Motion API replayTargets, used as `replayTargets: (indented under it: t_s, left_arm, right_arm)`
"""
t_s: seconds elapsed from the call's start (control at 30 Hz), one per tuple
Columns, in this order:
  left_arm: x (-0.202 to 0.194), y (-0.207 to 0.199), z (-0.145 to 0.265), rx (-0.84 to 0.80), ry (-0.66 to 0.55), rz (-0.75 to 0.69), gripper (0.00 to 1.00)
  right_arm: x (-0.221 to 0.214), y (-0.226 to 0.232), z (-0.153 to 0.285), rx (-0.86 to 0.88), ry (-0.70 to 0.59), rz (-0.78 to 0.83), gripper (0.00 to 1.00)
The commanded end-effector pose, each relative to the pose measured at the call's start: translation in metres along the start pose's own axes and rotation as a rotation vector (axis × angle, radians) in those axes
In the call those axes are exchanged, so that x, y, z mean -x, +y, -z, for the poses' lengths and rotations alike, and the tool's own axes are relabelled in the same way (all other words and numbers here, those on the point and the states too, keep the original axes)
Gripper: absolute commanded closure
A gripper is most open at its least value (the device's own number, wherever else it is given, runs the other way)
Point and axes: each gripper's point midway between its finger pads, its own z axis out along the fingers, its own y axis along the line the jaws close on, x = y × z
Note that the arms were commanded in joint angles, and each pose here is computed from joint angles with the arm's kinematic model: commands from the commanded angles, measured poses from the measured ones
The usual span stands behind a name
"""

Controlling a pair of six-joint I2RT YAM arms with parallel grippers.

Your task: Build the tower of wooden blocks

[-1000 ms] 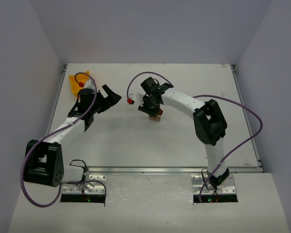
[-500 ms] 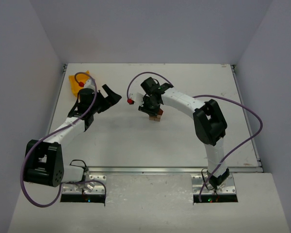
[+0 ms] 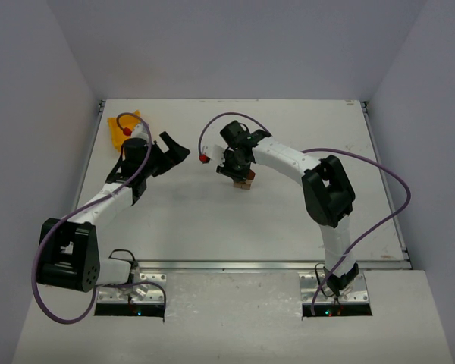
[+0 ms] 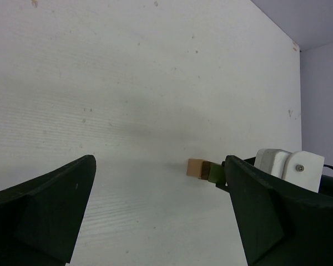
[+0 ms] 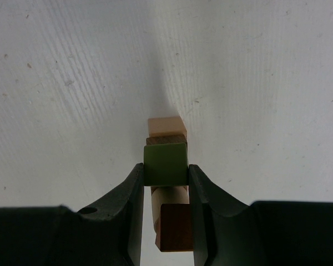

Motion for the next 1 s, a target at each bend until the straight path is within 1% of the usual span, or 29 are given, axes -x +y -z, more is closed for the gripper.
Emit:
replayTargets:
  t_s: [0.0,0.13,0.67,0.83,0.97]
  left_arm:
    - [0.0241,-0.0188,-0.0006,-0.056,-0.064,-0.024,0.01]
    - [0.0246,-0.0187,-0.0006,-0.055,-0.066,-0.024,0.00]
    - [0.0249,-0.0171,-0.0011,-0.047,-0.068,-0.024,0.00]
    - [0.0242,-0.0149,-0.0024,-0.037,-0.065,-0.022,0.00]
    - [0.0246,-0.0152,-0.0022,-0.037,-0.066,-0.022,0.00]
  right_arm:
    - [0.0057,-0.0071,-0.0011,-0.017,-0.013,-0.001,0.84]
    - [0.0052,-0.0088,-0.0015,-0.024,-0.011,0.000,0.81]
    - [0.0045,-0.0080,-0.0027,-0.022,-0.007,0.002,0.73]
    - [0.0044,-0.0063,-0.0034,-0.018,-0.005,0.003,0.67]
    - [0.0047,-0.0076,-0.0035,-0.022,-0.006,0.001,0.64]
